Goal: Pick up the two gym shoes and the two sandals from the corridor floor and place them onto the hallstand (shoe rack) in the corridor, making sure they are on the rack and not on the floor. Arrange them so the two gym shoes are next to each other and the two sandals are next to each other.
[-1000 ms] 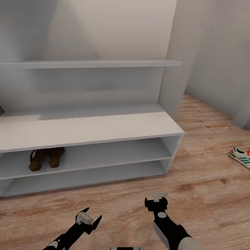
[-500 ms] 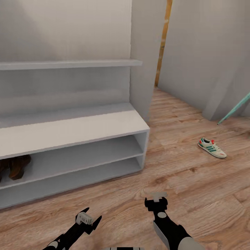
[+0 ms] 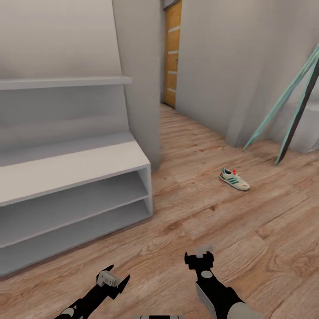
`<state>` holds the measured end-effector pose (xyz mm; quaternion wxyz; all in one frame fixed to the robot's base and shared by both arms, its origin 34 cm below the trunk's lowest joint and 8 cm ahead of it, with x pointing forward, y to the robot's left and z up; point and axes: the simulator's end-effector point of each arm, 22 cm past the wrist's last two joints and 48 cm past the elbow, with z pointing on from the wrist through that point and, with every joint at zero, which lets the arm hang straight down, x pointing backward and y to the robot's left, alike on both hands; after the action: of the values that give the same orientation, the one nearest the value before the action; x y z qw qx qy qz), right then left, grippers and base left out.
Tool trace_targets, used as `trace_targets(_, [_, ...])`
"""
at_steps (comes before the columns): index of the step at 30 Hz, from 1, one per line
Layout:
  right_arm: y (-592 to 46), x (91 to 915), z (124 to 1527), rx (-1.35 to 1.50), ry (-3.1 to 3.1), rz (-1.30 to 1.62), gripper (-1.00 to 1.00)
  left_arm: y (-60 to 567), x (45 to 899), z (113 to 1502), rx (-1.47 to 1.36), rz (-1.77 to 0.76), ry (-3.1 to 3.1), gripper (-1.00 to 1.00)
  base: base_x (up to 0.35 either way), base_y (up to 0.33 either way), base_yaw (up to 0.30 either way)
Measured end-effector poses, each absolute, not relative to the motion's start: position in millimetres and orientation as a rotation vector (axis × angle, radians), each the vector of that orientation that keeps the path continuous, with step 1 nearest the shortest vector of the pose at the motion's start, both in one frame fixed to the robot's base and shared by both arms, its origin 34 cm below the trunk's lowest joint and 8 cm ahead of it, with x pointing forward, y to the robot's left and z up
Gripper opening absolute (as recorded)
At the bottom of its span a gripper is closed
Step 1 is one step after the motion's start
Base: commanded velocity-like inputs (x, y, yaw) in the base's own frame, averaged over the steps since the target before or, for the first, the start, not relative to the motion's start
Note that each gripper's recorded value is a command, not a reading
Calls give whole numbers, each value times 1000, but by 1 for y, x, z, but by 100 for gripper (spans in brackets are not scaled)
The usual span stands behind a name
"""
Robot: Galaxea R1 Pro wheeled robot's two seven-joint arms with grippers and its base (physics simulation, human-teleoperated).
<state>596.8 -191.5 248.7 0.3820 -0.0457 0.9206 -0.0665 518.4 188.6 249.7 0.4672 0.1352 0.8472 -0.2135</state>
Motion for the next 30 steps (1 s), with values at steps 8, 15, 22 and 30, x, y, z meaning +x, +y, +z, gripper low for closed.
trace_targets(8, [-191, 597, 249, -117, 2349, -170, 100, 188, 518, 250, 332, -524, 2079, 100, 0, -306, -286])
trace_targets(15, [-191, 597, 249, -117, 2349, -170, 100, 188, 518, 250, 331, -525, 2079, 100, 0, -305, -286])
trace_targets(22, [-192, 597, 248, -117, 2349, -170, 100, 188, 518, 250, 331, -525, 2078, 100, 0, -299, -286])
trace_targets(30, [-192, 596, 248, -117, 2350, -170, 100, 188, 518, 250, 332, -525, 2078, 100, 10, -222, -286])
